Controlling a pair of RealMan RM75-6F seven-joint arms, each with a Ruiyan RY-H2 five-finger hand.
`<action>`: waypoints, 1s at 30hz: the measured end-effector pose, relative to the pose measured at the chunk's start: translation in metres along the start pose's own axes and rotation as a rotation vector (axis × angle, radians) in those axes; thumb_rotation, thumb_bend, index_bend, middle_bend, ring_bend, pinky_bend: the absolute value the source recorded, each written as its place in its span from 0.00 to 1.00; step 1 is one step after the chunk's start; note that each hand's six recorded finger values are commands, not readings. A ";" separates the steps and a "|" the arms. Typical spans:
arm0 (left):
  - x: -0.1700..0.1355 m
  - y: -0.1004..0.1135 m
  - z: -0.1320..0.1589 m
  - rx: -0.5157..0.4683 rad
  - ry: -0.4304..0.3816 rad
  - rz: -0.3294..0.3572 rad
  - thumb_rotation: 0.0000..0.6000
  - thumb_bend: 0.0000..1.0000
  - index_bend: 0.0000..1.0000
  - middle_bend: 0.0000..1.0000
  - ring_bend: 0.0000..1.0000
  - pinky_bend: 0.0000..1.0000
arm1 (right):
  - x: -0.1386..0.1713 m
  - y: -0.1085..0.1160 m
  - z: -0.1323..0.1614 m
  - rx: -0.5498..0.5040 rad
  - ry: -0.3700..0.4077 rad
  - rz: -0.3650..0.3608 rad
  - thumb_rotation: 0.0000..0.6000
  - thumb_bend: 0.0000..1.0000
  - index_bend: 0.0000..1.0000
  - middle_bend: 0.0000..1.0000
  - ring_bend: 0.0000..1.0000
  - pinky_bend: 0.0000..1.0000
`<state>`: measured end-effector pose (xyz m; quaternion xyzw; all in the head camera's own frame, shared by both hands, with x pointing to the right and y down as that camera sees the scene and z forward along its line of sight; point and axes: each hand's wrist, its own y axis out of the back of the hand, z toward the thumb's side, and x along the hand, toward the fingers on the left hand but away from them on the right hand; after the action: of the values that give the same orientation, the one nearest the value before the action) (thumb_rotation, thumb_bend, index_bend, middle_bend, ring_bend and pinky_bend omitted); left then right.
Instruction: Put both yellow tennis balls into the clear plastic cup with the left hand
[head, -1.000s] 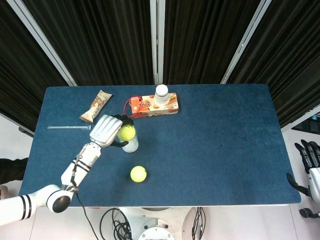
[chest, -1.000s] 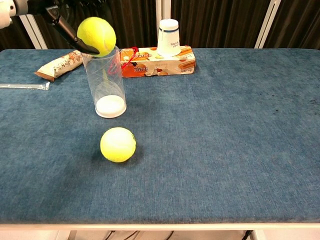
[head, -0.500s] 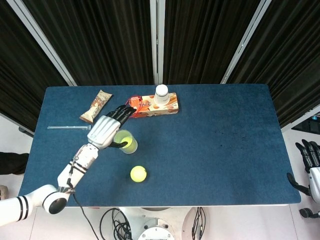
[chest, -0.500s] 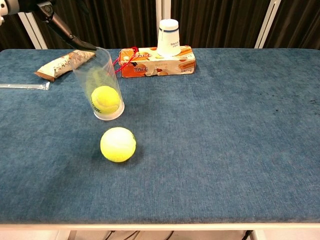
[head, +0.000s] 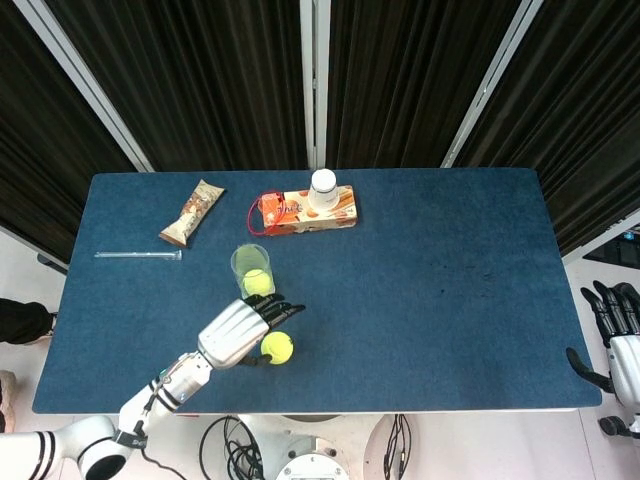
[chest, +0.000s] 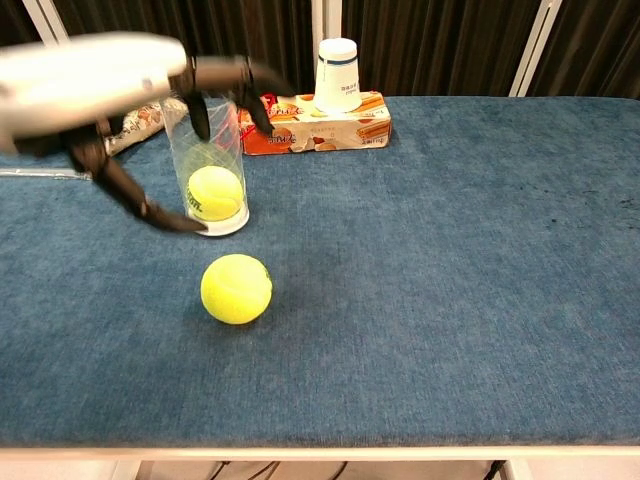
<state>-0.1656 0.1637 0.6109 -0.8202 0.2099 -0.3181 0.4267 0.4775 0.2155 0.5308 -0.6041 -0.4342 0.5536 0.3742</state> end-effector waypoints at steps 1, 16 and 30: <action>-0.001 -0.009 -0.001 0.004 0.006 -0.011 1.00 0.14 0.16 0.26 0.20 0.39 | 0.000 0.000 -0.001 0.002 0.001 0.001 1.00 0.23 0.00 0.00 0.00 0.00; -0.001 -0.088 -0.025 0.026 0.095 -0.145 1.00 0.16 0.18 0.26 0.20 0.39 | 0.000 0.004 -0.014 -0.007 -0.027 -0.009 1.00 0.24 0.00 0.00 0.00 0.00; 0.003 -0.106 -0.024 -0.024 0.081 -0.161 1.00 0.17 0.37 0.39 0.32 0.47 | 0.000 0.000 -0.018 -0.007 -0.037 0.002 1.00 0.24 0.00 0.00 0.00 0.00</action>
<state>-0.1721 0.2066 0.7108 -0.8258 0.1644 -0.3818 0.3811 0.4952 0.2158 0.5323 -0.5954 -0.4427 0.5635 0.3634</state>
